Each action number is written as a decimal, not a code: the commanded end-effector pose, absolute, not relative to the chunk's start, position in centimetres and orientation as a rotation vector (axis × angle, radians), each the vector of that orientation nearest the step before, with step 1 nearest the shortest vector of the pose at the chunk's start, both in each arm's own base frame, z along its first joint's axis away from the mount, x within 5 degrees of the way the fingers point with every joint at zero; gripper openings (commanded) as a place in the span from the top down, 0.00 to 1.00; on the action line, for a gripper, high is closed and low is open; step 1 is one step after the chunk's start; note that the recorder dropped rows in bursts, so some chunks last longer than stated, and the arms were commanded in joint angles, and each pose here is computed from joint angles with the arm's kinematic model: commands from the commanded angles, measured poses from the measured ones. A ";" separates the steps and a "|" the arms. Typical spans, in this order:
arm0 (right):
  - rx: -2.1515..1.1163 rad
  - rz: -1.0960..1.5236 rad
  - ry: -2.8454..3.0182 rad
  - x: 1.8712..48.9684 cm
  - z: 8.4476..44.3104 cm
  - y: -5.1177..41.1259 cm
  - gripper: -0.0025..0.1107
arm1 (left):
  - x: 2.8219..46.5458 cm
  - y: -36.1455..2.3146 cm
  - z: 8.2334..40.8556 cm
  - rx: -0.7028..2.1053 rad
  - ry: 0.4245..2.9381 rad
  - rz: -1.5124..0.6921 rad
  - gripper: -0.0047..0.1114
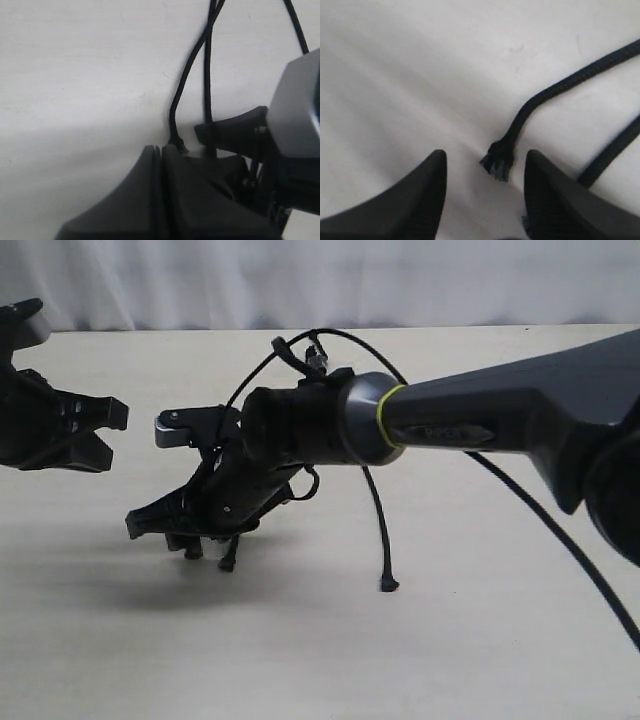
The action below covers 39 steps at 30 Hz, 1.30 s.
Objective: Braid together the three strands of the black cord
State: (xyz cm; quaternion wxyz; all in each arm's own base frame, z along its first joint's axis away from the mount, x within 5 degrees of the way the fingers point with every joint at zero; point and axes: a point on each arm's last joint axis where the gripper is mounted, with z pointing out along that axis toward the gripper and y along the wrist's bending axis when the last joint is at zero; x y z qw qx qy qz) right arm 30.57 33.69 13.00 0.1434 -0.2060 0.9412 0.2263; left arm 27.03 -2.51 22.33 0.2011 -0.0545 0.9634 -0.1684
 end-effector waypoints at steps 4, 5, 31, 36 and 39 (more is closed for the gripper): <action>-0.700 0.351 2.748 31.0 11.7 32.0 0.65 | 27.1 -2.5 22.7 -0.157 2.679 -0.467 0.96; -0.712 0.311 2.760 31.0 11.1 32.0 0.65 | 27.1 -2.5 22.7 -0.157 2.677 -0.466 0.96; -0.534 -0.162 3.059 35.7 14.0 12.8 0.94 | 25.8 -8.0 19.6 0.110 2.614 -0.415 0.96; -0.315 -0.013 3.105 35.1 11.4 9.5 0.94 | 28.3 -15.5 17.0 0.283 2.709 -0.522 0.96; -0.252 0.168 3.114 35.1 11.0 8.5 0.83 | 29.5 -19.2 17.1 0.351 2.693 -0.591 0.94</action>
